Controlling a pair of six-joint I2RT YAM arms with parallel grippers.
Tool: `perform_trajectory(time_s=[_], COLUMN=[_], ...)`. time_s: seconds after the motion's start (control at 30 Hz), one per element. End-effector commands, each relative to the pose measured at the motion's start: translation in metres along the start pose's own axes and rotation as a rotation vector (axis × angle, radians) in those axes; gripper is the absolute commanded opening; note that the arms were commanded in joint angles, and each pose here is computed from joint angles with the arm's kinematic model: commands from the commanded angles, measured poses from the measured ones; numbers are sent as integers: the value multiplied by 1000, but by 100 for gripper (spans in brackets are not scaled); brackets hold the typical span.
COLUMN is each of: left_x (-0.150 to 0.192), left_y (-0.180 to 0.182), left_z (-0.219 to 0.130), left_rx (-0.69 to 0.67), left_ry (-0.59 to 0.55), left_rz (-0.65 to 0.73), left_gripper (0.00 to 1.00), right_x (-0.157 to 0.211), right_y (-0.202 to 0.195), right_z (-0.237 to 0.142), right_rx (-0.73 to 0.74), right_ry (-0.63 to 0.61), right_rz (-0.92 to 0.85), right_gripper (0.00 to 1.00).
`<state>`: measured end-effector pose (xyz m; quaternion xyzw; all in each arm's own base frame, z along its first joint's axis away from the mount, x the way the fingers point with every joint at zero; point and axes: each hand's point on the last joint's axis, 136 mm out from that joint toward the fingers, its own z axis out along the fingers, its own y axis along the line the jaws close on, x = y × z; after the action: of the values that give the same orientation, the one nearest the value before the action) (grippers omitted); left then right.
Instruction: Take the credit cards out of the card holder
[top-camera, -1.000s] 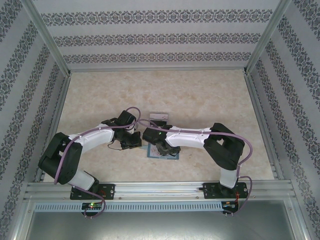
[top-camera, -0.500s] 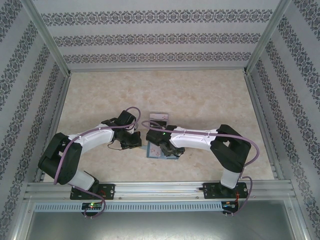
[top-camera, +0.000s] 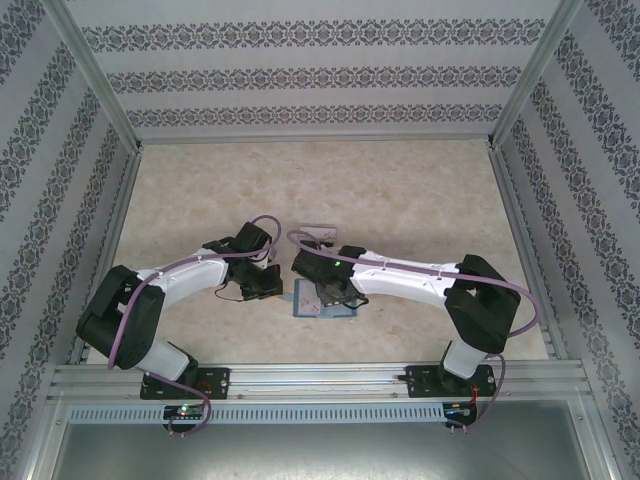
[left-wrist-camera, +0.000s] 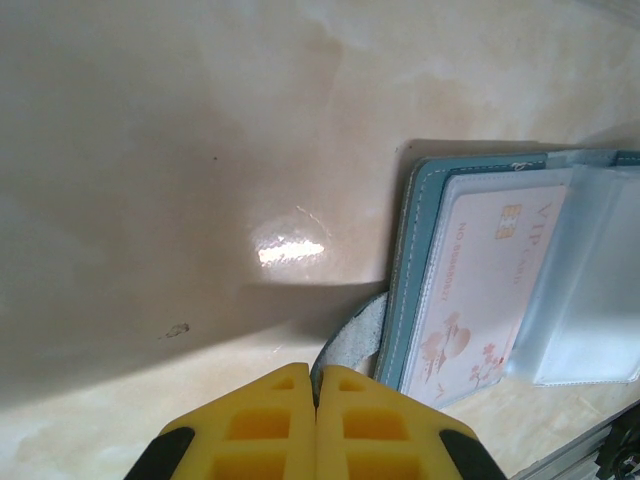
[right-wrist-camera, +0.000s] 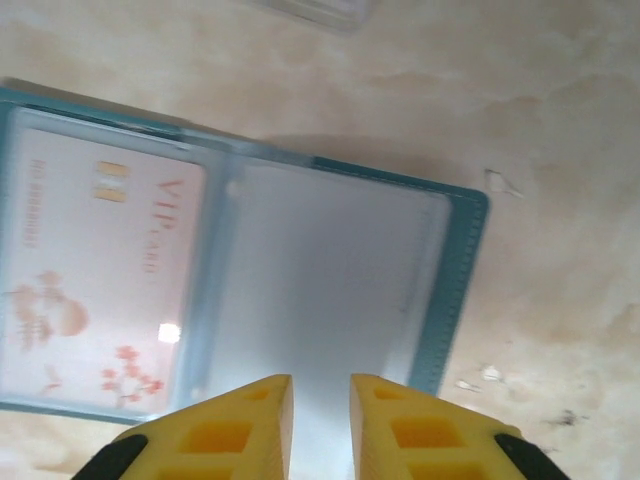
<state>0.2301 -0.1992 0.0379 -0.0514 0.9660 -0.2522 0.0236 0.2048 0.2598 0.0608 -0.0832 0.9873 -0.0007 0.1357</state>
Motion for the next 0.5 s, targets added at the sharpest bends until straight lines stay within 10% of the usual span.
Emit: perform_trajectory(time_s=[0.0, 0.47], left_x=[3, 5], left_y=[-1, 3], left_z=[-4, -3], left_rx=[13, 1], left_ry=[3, 8], left_rz=[-6, -7], left_gripper=[2, 1], right_x=[-14, -15], right_y=[29, 53], right_z=[-10, 33], right_rx=[-161, -334], right_ry=[-19, 71], right_rz=[30, 133], right_gripper=[22, 31])
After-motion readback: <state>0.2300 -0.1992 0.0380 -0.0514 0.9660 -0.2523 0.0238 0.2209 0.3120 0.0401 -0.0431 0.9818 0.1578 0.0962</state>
